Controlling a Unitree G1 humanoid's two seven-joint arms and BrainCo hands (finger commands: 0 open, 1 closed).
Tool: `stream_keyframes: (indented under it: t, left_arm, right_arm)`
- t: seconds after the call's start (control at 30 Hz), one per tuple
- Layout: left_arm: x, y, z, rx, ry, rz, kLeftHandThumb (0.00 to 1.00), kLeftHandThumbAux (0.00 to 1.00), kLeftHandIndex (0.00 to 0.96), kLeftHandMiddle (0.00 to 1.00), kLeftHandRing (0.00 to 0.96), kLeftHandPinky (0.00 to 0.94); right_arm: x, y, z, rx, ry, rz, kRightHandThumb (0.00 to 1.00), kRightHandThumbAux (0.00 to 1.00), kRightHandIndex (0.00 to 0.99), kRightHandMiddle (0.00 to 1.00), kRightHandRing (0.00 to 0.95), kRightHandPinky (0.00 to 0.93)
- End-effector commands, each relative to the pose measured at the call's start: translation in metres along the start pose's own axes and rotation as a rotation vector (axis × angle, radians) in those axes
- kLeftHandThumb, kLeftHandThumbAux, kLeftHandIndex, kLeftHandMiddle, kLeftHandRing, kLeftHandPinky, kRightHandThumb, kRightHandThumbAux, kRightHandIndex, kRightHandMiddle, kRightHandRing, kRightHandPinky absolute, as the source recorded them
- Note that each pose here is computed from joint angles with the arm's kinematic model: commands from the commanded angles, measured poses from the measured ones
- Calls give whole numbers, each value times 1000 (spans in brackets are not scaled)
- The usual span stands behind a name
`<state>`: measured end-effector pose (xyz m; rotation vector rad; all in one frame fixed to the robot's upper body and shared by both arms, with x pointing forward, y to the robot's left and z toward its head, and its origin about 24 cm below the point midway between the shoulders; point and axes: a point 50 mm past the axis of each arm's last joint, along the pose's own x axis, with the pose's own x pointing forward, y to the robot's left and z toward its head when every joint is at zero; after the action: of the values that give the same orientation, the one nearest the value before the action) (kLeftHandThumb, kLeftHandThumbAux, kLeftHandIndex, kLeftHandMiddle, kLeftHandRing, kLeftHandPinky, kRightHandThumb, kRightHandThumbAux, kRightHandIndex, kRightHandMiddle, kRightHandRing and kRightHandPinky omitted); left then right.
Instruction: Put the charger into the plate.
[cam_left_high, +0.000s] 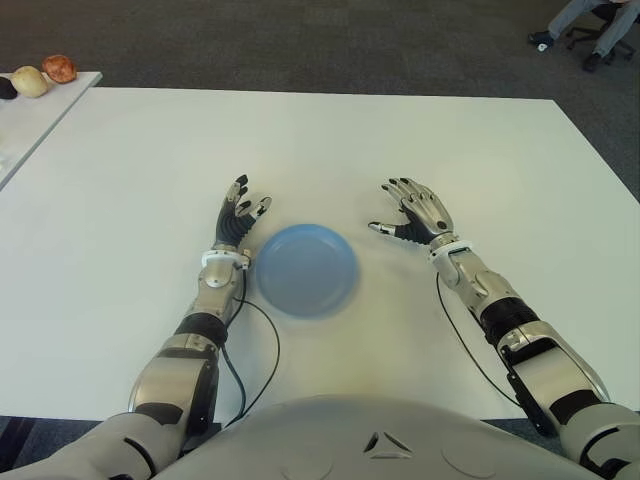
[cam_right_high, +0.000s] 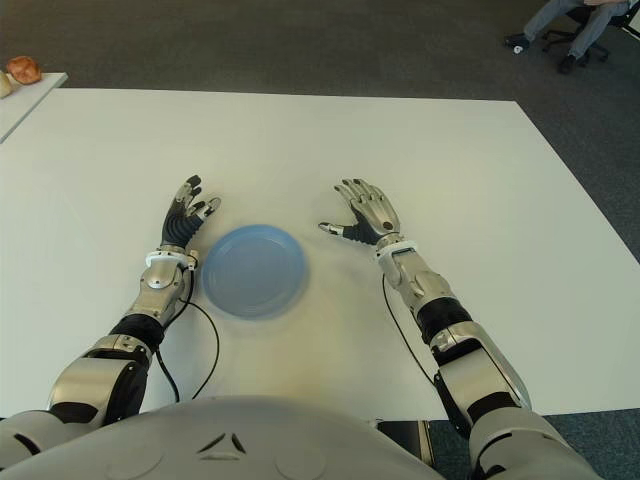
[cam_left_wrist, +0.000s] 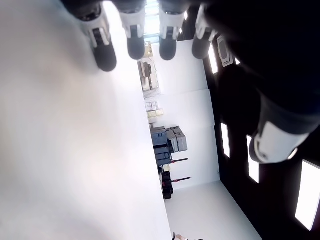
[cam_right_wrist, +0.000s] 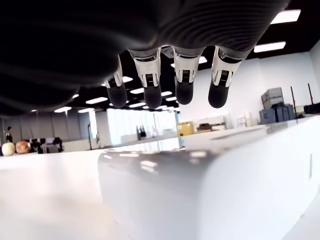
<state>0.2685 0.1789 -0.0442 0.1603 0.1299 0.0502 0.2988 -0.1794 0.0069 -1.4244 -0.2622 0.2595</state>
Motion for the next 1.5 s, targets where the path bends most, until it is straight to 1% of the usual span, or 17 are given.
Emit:
stream_keyframes:
  t: [0.03, 0.13, 0.33, 0.6, 0.7, 0.9, 1.2, 1.5]
  left_arm:
    - [-27, -12, -38, -6, 193, -43, 4, 563, 0, 0, 0, 3]
    - [-26, -12, -38, -6, 195, -44, 6, 560, 0, 0, 0, 4]
    - [-26, -11, -38, -9, 195, -45, 8, 553, 0, 0, 0, 2]
    - [-26, -9, -39, -1, 201, -47, 8, 549, 0, 0, 0, 0]
    - [-26, -7, -40, 0, 212, -47, 10, 555, 0, 0, 0, 2]
    - [-26, -6, -41, 2, 213, -45, 9, 556, 0, 0, 0, 5]
    - [-26, -4, -40, 4, 209, -48, 15, 554, 0, 0, 0, 3]
    - [-26, -1, -41, -5, 212, -51, 25, 572, 0, 0, 0, 7]
  right_arm:
    - [-6, 0, -8, -23, 24, 32, 321, 125, 0, 0, 0, 0]
    - [-8, -5, -15, -38, 30, 30, 325, 132, 0, 0, 0, 0]
    - [-17, -18, -31, -68, 35, 38, 327, 130, 0, 0, 0, 0]
    - [-24, -27, -37, -84, 34, 48, 323, 126, 0, 0, 0, 0]
    - [-30, -33, -42, -88, 40, 50, 324, 130, 0, 0, 0, 0]
    - [-39, -40, -45, -87, 58, 58, 327, 133, 0, 0, 0, 0]
    - [-47, -47, -46, -91, 93, 94, 334, 139, 0, 0, 0, 0]
    - [-53, -42, -49, -83, 134, 132, 325, 149, 0, 0, 0, 0]
